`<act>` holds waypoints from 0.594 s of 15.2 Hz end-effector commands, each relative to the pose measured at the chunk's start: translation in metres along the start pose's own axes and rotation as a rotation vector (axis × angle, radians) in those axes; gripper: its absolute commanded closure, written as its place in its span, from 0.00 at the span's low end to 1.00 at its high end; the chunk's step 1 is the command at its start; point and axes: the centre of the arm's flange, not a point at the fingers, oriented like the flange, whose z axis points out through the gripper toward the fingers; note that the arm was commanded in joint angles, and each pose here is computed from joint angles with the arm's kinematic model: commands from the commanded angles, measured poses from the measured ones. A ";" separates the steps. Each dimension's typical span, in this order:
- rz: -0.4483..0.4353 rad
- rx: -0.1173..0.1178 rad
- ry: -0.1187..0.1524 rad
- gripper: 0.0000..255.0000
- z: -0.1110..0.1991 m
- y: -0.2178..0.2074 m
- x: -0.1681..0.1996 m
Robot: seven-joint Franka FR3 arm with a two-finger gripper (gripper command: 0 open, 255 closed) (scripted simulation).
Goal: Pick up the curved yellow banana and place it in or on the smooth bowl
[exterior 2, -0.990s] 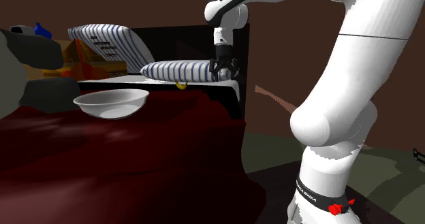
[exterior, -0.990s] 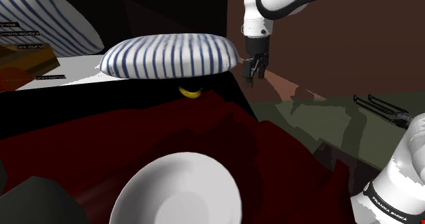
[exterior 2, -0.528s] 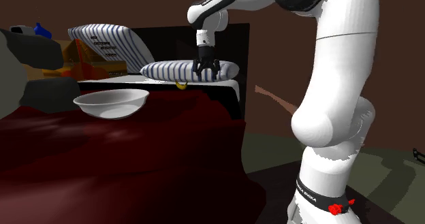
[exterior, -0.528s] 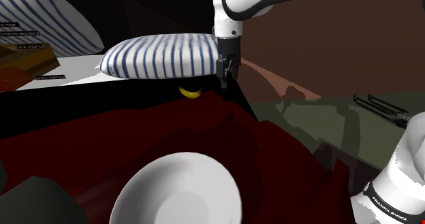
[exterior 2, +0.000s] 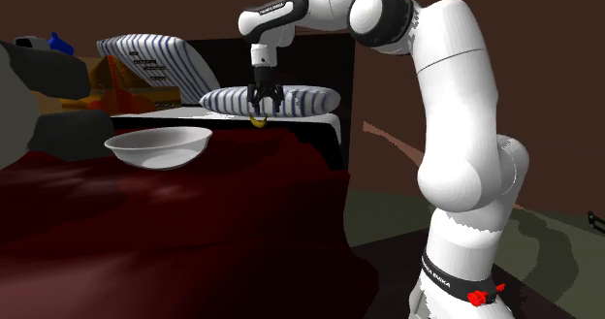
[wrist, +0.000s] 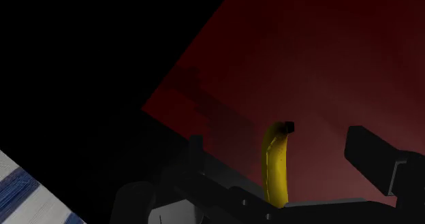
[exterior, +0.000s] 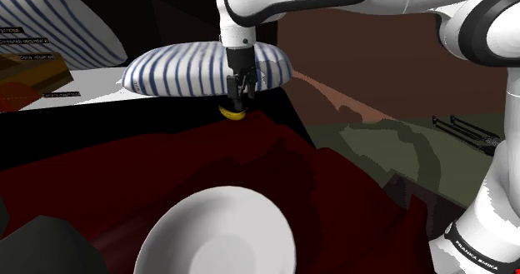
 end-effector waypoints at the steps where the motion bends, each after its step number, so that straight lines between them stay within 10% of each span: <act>1: -0.038 0.001 0.003 0.00 0.001 -0.012 0.018; 9: -0.038 0.001 0.003 0.00 0.041 -0.012 0.018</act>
